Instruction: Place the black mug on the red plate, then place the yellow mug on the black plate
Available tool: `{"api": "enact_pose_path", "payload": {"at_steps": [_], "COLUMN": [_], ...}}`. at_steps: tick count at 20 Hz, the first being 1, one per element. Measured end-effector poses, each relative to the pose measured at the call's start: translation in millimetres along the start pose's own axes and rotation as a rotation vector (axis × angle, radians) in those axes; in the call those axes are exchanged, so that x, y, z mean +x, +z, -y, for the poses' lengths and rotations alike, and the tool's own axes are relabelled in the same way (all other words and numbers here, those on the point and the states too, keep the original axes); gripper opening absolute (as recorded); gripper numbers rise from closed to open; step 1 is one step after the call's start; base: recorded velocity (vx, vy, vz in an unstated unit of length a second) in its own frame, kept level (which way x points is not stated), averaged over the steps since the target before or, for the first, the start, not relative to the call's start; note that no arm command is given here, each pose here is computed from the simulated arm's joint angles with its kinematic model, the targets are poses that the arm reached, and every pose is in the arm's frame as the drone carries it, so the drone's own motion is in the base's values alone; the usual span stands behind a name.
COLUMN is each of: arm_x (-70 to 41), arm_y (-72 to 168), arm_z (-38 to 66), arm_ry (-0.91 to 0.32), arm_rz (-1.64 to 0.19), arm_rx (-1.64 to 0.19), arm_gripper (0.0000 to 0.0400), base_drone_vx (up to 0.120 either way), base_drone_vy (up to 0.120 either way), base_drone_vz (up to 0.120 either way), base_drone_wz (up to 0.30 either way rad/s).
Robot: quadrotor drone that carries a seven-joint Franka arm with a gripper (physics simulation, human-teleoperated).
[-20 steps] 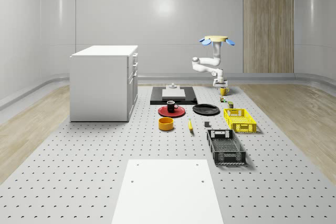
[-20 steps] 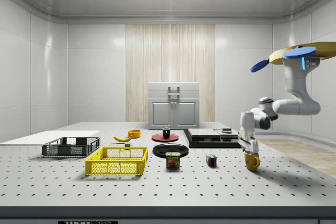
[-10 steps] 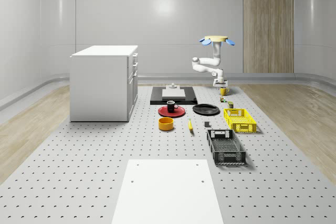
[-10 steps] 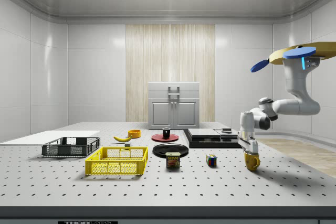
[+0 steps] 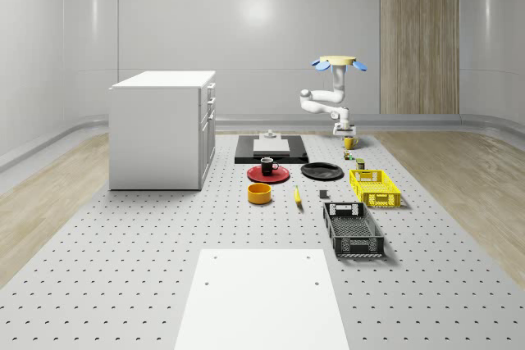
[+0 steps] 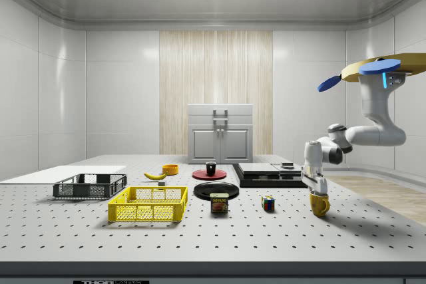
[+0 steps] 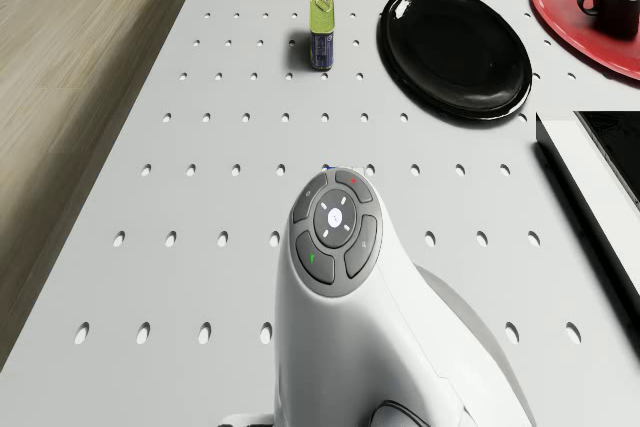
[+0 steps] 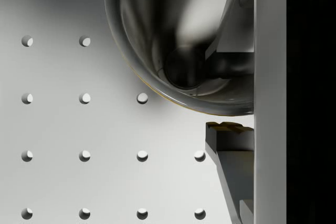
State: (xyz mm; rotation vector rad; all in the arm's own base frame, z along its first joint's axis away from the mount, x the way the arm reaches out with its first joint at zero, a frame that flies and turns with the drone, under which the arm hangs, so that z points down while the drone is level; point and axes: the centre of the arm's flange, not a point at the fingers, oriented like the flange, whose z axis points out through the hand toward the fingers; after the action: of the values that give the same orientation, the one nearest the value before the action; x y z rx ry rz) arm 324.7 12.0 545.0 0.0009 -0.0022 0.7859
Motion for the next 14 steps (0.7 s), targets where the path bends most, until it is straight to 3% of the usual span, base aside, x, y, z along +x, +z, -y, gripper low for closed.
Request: {"api": "enact_pose_path", "payload": {"at_steps": [6,9,14], "arm_x": [0.0,-0.1,-0.1], "arm_y": [-24,-35,-45], "arm_z": [0.0,0.0,0.0], "arm_ry": [0.0,0.0,0.0], "arm_rz": [0.0,0.0,0.0], "arm_rx": [0.0,0.0,0.0], "arm_gripper": [0.0112,0.0111,0.011], "base_drone_vx": [0.0,0.12,0.12], "base_drone_vy": [0.0,-0.107,-0.12], "base_drone_vz": [0.12,0.093,0.0], "base_drone_wz": [0.0,0.0,0.0]}}
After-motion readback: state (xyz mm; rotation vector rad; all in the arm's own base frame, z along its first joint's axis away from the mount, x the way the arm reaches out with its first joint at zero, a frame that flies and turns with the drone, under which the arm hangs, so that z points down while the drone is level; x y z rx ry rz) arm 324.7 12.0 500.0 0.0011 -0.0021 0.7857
